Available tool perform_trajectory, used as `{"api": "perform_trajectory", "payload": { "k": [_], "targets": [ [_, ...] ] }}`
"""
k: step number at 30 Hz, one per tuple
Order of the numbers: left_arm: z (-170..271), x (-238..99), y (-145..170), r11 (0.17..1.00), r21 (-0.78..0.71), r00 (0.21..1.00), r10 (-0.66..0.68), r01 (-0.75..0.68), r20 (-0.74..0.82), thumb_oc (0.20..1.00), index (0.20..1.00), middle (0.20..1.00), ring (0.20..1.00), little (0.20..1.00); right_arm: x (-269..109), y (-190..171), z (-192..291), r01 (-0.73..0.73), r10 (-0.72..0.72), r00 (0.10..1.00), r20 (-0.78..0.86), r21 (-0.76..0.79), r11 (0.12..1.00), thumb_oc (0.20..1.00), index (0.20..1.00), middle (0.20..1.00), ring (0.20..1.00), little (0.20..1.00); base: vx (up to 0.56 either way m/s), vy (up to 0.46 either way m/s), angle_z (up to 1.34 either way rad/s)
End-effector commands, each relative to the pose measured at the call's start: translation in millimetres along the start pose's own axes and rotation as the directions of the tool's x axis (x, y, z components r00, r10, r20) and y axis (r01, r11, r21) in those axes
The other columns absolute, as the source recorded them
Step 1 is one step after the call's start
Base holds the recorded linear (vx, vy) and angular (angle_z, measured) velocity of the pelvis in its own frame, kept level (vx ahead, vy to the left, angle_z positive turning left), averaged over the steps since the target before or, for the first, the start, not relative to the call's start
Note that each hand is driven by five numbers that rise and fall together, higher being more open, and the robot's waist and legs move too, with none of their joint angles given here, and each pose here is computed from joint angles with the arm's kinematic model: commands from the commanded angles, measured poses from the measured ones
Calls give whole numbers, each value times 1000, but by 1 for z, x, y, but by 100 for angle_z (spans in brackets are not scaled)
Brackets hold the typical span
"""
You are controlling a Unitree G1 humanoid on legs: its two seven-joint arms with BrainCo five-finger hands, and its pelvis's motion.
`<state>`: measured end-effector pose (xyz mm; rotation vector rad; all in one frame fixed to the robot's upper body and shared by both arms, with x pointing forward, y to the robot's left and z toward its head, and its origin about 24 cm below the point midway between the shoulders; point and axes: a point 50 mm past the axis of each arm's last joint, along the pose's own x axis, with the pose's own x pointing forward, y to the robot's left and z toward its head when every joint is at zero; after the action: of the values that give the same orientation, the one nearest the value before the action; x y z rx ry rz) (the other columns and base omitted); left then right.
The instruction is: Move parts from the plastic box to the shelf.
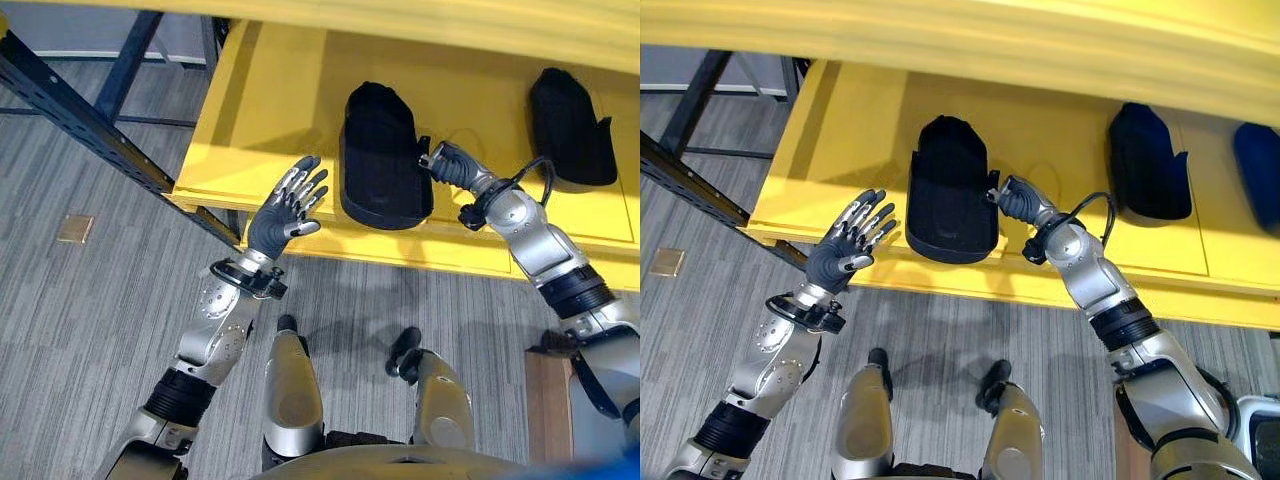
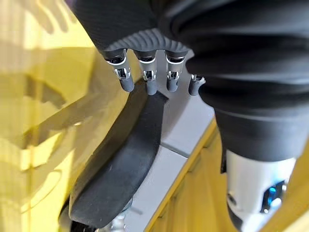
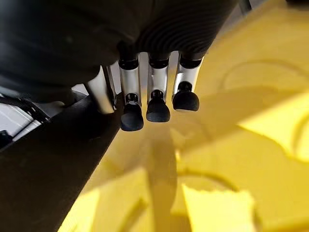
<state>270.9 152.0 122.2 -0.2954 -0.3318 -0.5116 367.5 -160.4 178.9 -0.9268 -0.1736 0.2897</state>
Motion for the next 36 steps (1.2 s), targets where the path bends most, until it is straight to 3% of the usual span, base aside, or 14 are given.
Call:
{"api": "perform_trajectory", "payload": {
  "k": [1, 16, 22, 36],
  "targets": [
    [10, 4, -12, 998, 42, 996, -54, 51, 75, 1000, 1000, 1000, 1000, 1000, 4, -30, 41, 83, -73, 984, 162, -58, 995, 200, 200, 200, 200, 200, -111, 61, -2],
    [8, 17, -19, 999, 19, 992, -35, 33, 119, 1000, 1000, 1000, 1000, 1000, 7, -102, 41, 281, -283, 959, 17, -174, 944, 200, 200, 200, 200, 200, -73, 52, -2],
    [9, 16, -19, 998, 20, 992, -53, 51, 119, 1000, 1000, 1000, 1000, 1000, 7, -144, 42, 374, -405, 913, -51, -294, 880, 200, 200, 200, 200, 200, -40, 6, -1],
    [14, 10, -12, 999, 21, 991, -51, 49, 120, 1000, 1000, 1000, 1000, 1000, 12, -175, 64, 404, -468, 884, -6, -493, 770, 200, 200, 200, 200, 200, 0, -1, -1]
  ]
}}
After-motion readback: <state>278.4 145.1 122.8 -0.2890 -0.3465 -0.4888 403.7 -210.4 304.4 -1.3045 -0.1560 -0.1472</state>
